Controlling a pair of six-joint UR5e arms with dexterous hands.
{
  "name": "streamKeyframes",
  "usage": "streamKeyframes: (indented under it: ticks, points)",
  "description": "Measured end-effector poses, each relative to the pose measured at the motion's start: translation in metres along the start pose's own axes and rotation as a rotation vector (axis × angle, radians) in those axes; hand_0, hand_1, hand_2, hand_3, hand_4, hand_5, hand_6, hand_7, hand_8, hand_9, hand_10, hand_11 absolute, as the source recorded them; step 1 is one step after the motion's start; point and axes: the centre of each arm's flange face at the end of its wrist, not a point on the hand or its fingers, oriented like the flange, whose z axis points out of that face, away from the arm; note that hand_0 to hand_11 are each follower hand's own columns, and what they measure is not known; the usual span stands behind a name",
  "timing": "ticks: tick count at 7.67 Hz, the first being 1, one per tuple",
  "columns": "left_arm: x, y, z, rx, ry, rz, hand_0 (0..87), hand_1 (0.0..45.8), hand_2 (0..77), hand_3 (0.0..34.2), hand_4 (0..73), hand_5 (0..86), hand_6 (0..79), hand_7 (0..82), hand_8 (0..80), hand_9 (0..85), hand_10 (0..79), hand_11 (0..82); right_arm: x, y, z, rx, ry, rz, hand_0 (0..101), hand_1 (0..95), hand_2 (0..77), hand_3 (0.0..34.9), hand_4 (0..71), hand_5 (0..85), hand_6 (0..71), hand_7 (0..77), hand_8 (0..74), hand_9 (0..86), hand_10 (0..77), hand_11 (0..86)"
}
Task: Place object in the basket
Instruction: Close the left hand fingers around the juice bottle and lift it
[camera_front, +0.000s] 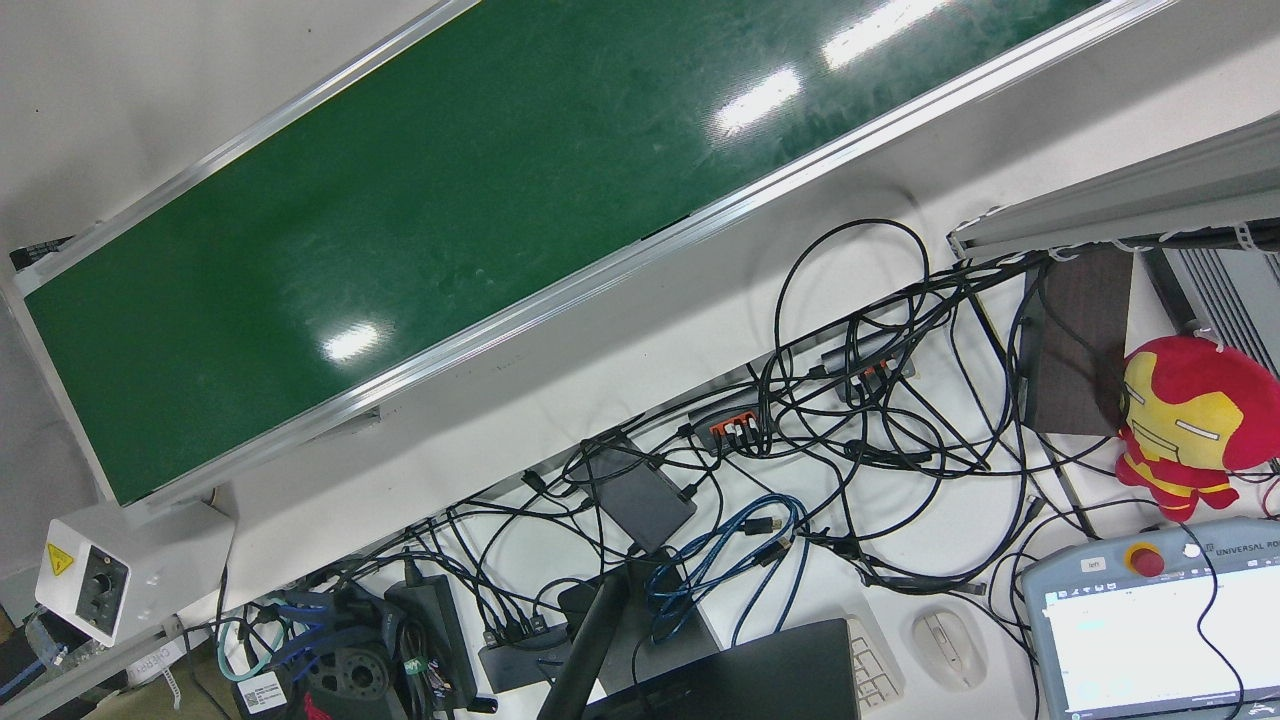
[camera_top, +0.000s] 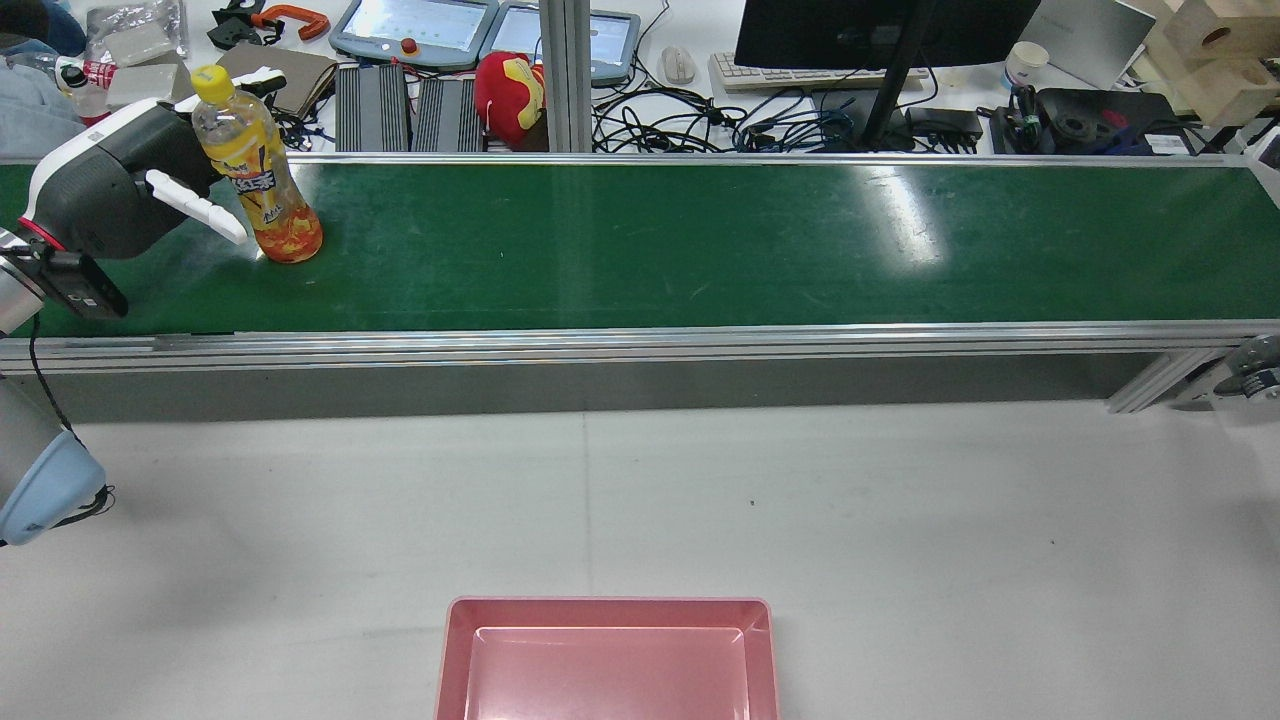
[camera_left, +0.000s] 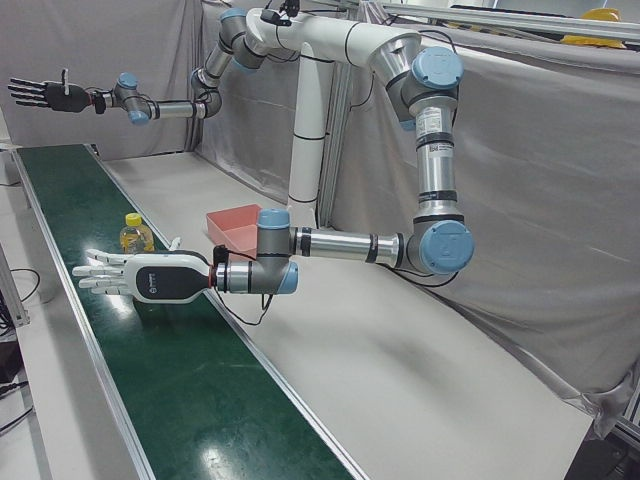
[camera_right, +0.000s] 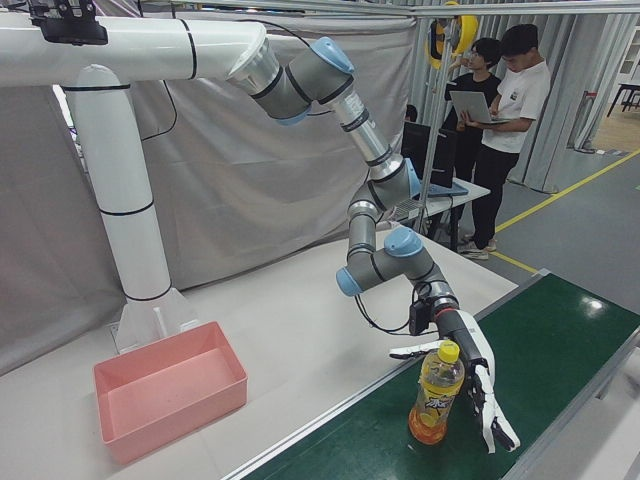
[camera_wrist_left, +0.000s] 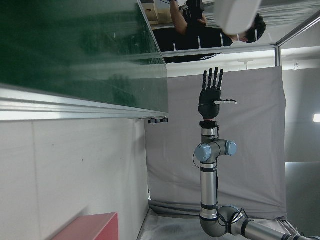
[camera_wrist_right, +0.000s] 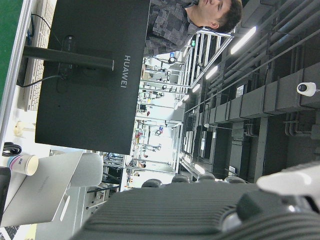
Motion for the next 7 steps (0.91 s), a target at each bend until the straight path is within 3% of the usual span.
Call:
streamKeyframes:
  ticks: [3, 4, 5, 6, 7]
  points:
    - [-0.0044, 0.0088, 0.0085, 0.001, -0.008, -0.004, 78.2, 14.2, 0.0, 0.1, 12.5, 16.9, 0.0, 2.2, 0.5, 1.1, 5.4, 10.9, 0.0000, 0.0001, 0.0000, 0.000, 0.000, 0.000, 0, 0.0, 0.5, 0.2, 0.0, 0.0, 0.0, 0.5, 0.0, 0.0, 0.0, 0.0]
    - [-0.0044, 0.0093, 0.0075, 0.016, -0.013, -0.002, 71.9, 12.5, 0.0, 0.2, 16.4, 25.6, 0.0, 4.4, 1.1, 1.1, 8.7, 15.3, -0.0003, 0.0001, 0.0000, 0.000, 0.000, 0.000, 0, 0.0, 0.5, 0.2, 0.0, 0.0, 0.0, 0.5, 0.0, 0.0, 0.0, 0.0]
    - [-0.0040, 0.0103, 0.0075, 0.036, -0.018, 0.000, 71.9, 12.5, 0.0, 0.2, 16.4, 25.6, 0.0, 4.4, 1.1, 1.1, 8.7, 15.3, -0.0003, 0.0001, 0.0000, 0.000, 0.000, 0.000, 0, 0.0, 0.5, 0.2, 0.0, 0.0, 0.0, 0.5, 0.0, 0.0, 0.0, 0.0]
    - [-0.0036, 0.0108, 0.0075, 0.052, -0.022, 0.002, 77.3, 15.3, 0.5, 0.0, 30.5, 61.6, 10.9, 19.6, 18.0, 24.5, 30.0, 41.5, -0.0002, 0.0001, 0.0000, 0.000, 0.000, 0.001, 0, 0.0, 0.5, 0.2, 0.0, 0.0, 0.0, 0.5, 0.0, 0.0, 0.0, 0.0]
    - [-0.0036, 0.0117, 0.0078, 0.061, -0.025, 0.003, 80.2, 7.6, 2.2, 0.0, 46.4, 58.4, 27.8, 36.5, 36.5, 50.2, 33.3, 48.0, -0.0001, 0.0001, 0.0000, 0.000, 0.000, 0.001, 0, 0.0, 0.5, 0.2, 0.0, 0.0, 0.0, 0.5, 0.0, 0.0, 0.0, 0.0]
